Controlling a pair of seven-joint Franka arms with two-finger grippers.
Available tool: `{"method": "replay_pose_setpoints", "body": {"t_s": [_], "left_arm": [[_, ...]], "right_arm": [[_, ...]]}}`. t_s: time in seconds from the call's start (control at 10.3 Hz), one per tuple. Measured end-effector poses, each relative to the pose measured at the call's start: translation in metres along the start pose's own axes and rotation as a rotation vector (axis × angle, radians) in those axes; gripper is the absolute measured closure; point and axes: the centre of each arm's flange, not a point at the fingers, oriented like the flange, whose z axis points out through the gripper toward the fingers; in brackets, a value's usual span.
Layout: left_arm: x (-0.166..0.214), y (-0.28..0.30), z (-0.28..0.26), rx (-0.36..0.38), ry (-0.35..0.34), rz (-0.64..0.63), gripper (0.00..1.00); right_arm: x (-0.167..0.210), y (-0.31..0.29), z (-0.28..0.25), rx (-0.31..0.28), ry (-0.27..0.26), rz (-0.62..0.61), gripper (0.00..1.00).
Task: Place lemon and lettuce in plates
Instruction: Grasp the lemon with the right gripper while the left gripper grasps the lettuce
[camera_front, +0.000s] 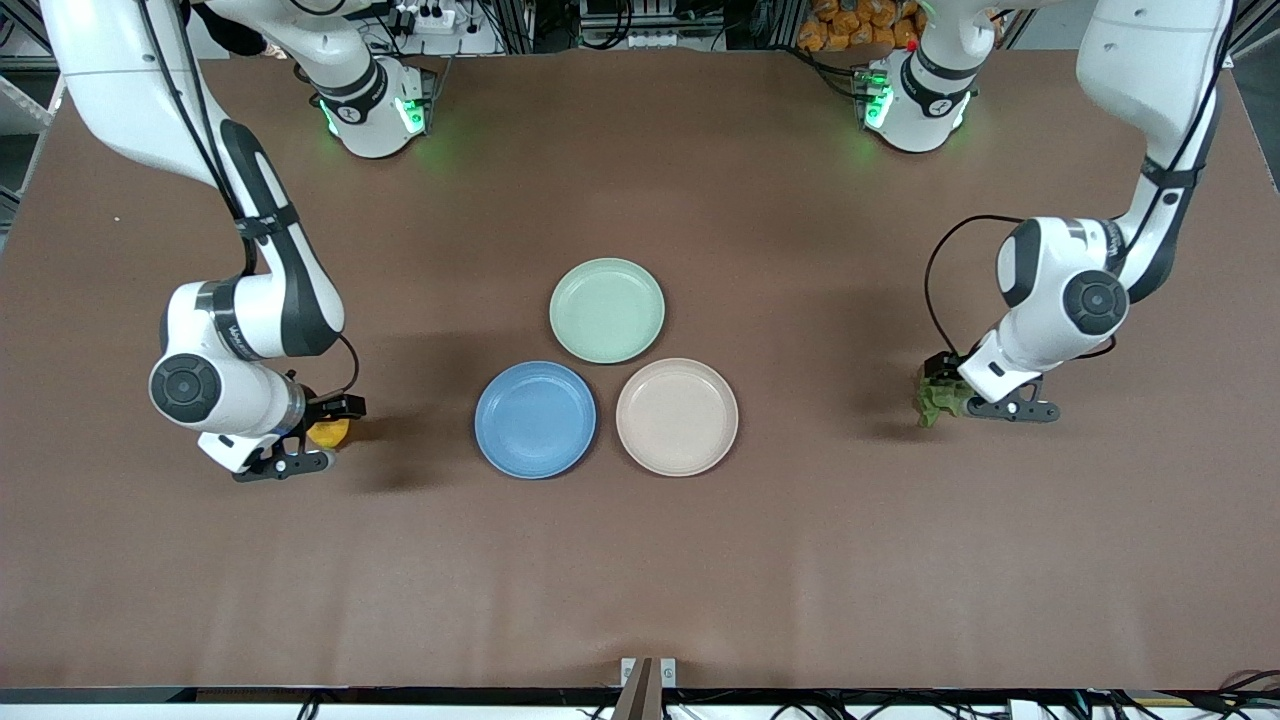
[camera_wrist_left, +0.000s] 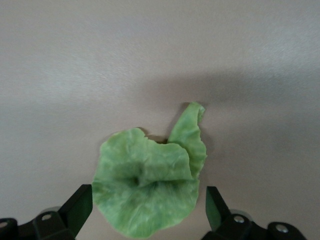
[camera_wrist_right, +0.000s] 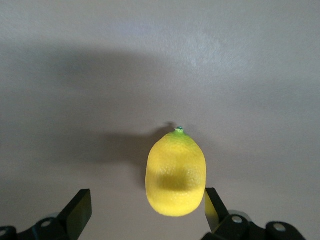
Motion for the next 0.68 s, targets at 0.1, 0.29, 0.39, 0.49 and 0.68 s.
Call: {"method": "replay_pose_setpoints", "body": {"t_s": [0.1, 0.29, 0.39, 0.49, 0.68], "left_arm": [[0.001, 0.002, 0.007, -0.001, 0.002, 0.004, 0.0], [0.001, 0.01, 0.012, -0.002, 0.0, 0.018, 0.07], [0.001, 0.014, 0.015, -0.002, -0.003, 0.024, 0.21], [0.001, 0.015, 0.019, -0.003, -0.005, 0.025, 0.28], [0.0, 0.014, 0.03, 0.008, -0.008, 0.043, 0.41]], "right_arm": [[-0.001, 0.0, 0.006, -0.018, -0.008, -0.014, 0.0], [-0.002, 0.007, 0.015, -0.043, -0.02, -0.024, 0.0], [-0.002, 0.011, 0.017, -0.043, -0.019, -0.02, 0.0], [-0.001, 0.013, 0.02, -0.042, -0.016, -0.017, 0.0], [-0.002, 0.017, 0.03, -0.039, -0.021, -0.011, 0.0]]}}
